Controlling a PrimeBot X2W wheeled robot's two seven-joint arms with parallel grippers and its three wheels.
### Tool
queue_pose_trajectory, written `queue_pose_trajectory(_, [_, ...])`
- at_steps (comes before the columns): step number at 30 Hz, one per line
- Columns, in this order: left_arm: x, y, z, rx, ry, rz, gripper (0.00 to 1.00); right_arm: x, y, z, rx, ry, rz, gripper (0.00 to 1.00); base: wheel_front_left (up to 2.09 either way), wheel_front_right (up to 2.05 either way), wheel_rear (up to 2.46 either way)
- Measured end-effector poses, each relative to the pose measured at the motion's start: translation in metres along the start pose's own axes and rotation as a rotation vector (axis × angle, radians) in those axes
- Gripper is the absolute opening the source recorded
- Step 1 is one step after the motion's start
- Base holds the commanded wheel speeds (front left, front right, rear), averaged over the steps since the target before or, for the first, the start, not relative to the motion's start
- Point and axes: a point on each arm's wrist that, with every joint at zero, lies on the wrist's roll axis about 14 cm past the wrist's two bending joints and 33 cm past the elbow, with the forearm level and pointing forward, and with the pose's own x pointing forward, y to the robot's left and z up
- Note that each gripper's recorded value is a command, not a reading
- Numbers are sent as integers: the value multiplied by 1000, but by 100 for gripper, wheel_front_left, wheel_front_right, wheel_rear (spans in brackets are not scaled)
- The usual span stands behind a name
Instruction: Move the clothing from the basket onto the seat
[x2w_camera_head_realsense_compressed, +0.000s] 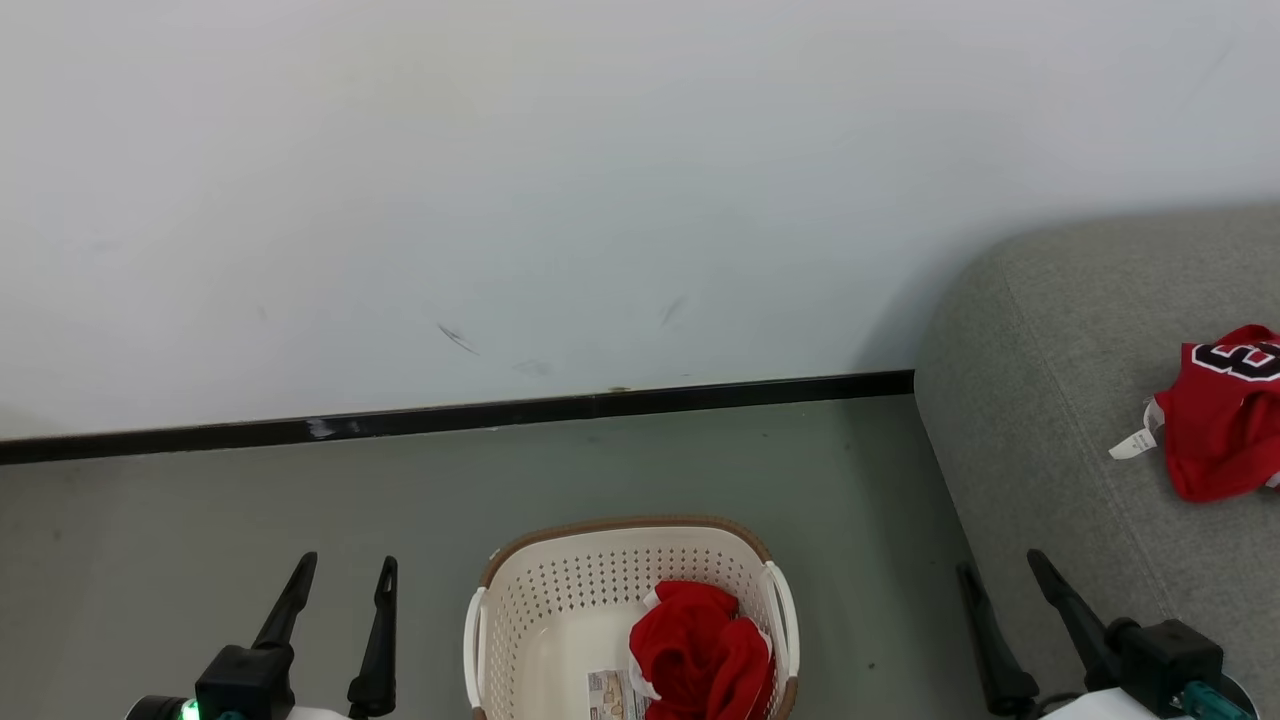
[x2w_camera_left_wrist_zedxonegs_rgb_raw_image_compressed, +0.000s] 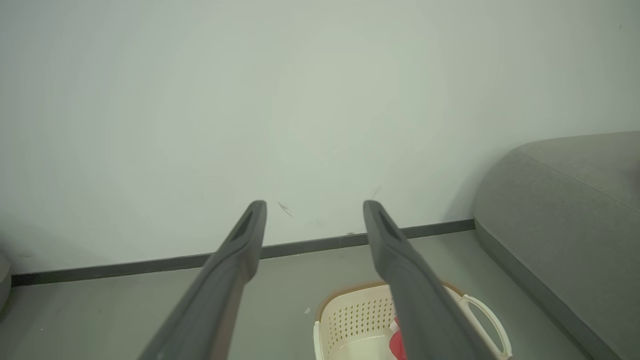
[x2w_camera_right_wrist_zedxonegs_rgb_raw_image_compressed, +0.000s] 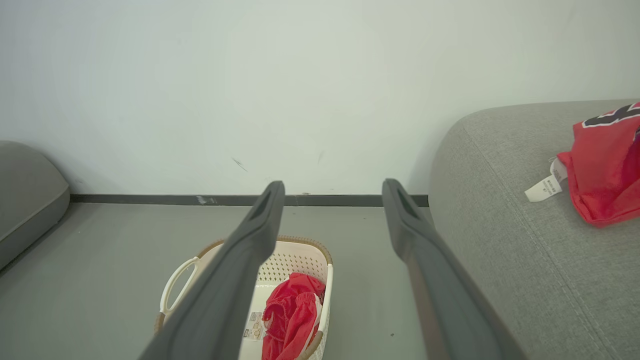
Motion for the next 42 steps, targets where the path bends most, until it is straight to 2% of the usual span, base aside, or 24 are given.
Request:
queue_pose_trajectory(15, [18, -23, -17, 15, 45, -90, 100, 20, -7, 10, -43, -32, -10, 100, 0, 0, 0])
queue_pose_trajectory(28, [54, -68, -26, 18, 48, -247, 100, 51, -16, 19, -85, -72, -19, 100, 0, 0, 0])
queue_pose_trajectory(42, [86, -108, -82, 47, 180, -404, 100, 81, -44, 23, -133, -102, -80, 100, 0, 0, 0])
